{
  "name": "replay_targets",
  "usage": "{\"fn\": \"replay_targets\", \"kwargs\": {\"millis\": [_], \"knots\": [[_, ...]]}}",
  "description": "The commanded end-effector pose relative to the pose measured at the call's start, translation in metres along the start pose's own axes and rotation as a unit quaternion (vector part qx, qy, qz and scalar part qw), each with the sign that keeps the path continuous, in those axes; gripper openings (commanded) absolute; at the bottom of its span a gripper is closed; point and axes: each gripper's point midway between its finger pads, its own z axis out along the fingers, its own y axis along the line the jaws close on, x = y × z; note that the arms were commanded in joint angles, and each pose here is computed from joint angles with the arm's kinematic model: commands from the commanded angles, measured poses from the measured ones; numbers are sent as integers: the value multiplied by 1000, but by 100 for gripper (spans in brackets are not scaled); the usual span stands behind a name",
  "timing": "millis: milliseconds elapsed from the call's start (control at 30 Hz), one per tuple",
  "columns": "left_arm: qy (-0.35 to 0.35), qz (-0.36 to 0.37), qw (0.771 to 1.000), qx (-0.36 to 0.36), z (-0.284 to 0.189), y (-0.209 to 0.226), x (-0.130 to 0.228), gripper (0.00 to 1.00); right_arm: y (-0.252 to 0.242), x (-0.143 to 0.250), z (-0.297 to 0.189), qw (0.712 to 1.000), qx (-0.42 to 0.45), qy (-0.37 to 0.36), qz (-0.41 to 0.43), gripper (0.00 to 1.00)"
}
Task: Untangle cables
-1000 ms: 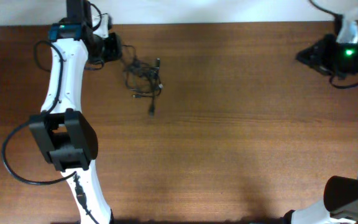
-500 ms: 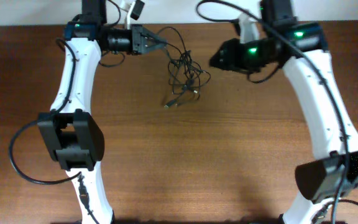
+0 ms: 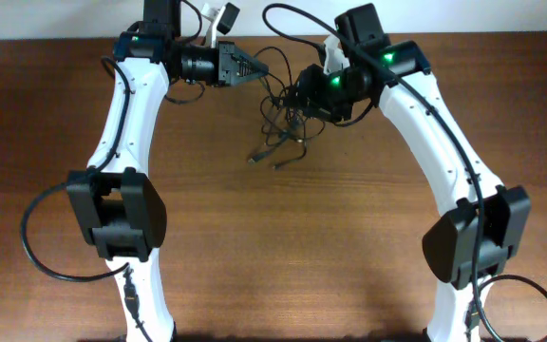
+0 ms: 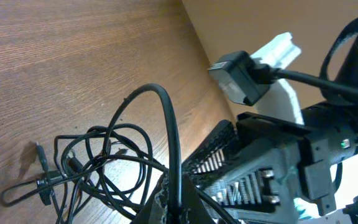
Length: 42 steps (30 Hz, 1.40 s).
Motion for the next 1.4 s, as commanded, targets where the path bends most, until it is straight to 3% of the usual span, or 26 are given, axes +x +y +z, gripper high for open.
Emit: {"fn": "replay_targets", "kwargs": {"millis": [0,200,500,600,700,967,1067,1167,1300,1367], "knots": [[-1,4,1000,5,1,-7,-2,0,-2,-7,16,1000,0,-7,-4,45],[2,5,1000,7,3,-9,-1,0,-5,-17,30,1000,-5,-15,-4,33],[7,7,1000,10,9,-13,1,0,-17,-23,43,1000,12,-23,-5,32],[15,11,1000,9,18,-17,4,0,-28,-31,42,998,45,-46,-12,31],[20,13,1000,3,23,-17,6,0,-36,-39,41,995,71,-66,-20,24],[20,13,1000,-8,23,-13,6,0,-55,-58,33,982,138,-111,-71,24],[20,13,1000,-8,23,-13,6,1,-57,-59,32,980,144,-113,-78,18],[20,13,1000,-8,23,-13,6,1,-57,-59,33,980,144,-113,-78,4],[20,13,1000,-17,23,-10,6,1,-56,-54,33,982,138,-101,-85,4],[19,14,998,-56,22,3,5,2,-55,-50,29,984,132,-90,-79,4]]}}
